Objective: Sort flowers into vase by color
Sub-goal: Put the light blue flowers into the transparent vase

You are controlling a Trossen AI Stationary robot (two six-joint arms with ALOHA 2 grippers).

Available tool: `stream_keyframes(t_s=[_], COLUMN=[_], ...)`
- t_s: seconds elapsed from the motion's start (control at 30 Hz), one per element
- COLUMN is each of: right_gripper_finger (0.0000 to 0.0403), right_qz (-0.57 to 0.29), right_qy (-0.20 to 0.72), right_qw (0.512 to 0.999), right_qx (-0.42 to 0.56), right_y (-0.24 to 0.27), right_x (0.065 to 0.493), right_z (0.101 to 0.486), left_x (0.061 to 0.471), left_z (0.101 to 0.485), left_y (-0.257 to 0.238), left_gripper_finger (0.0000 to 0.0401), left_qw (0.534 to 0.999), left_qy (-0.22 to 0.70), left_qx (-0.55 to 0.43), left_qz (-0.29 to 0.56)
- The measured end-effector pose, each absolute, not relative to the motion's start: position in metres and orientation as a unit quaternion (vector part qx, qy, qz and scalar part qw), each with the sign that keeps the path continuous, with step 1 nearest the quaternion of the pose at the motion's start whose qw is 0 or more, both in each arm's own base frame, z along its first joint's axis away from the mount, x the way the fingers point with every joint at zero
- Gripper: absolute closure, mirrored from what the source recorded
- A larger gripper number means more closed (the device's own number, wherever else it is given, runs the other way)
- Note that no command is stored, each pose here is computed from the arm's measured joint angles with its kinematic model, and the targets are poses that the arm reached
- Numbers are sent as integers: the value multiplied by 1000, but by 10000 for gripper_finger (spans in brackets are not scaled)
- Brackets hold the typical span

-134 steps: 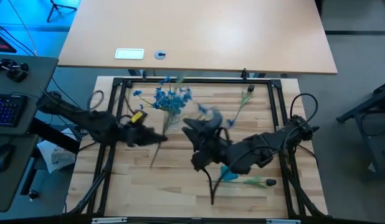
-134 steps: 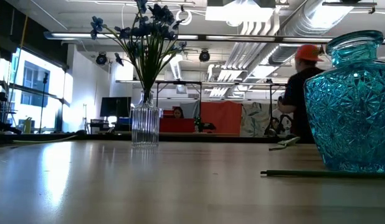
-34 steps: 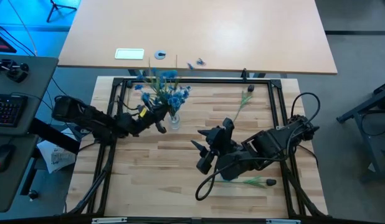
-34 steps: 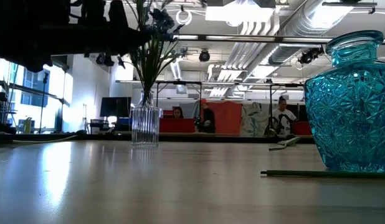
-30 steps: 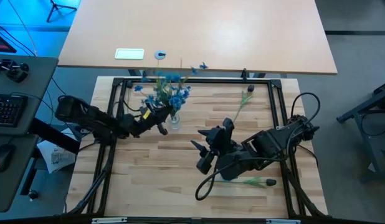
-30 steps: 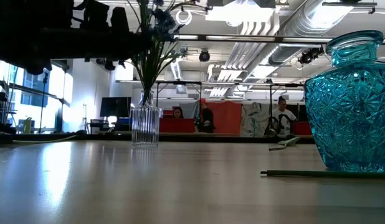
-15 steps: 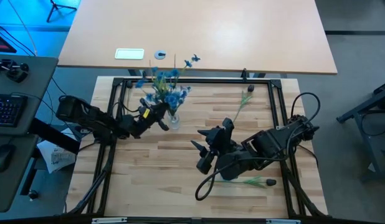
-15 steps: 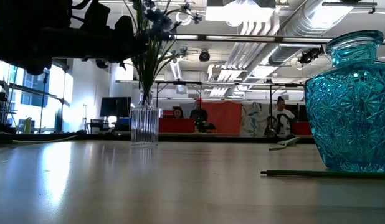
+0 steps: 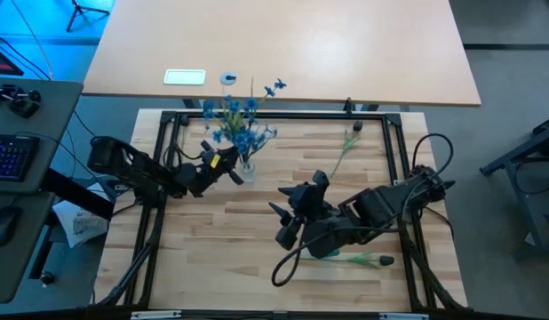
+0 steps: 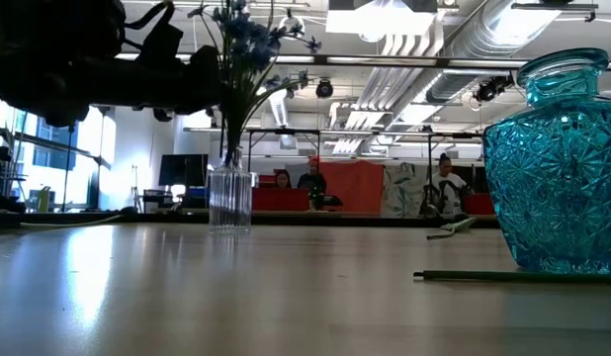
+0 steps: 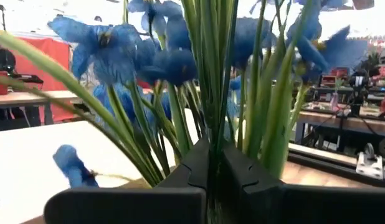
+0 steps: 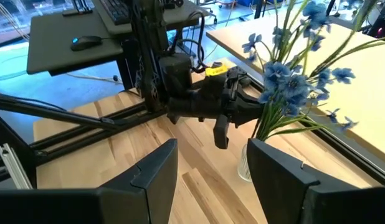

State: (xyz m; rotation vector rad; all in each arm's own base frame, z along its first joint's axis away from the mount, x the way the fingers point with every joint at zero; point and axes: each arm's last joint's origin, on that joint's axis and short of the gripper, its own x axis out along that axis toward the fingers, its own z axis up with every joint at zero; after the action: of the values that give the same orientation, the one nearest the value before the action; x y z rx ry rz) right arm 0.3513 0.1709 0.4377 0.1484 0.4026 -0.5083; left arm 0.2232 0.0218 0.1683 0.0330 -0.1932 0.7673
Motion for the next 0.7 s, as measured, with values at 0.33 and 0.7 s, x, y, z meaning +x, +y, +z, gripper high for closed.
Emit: stream_keyframes(t_s=[0.33, 0.7], right_gripper_finger=[239, 397], right_qz=[-330, -352], right_qy=[271, 404], right_qw=[903, 814], right_qx=[54, 224], right_y=[171, 141], right_x=[366, 387], right_z=[387, 290], left_x=[213, 202], left_z=[193, 214], left_y=[10, -4], left_gripper_finger=[401, 401], left_qw=[920, 924], left_qy=[-122, -171], left_qx=[57, 34], left_qz=[369, 339])
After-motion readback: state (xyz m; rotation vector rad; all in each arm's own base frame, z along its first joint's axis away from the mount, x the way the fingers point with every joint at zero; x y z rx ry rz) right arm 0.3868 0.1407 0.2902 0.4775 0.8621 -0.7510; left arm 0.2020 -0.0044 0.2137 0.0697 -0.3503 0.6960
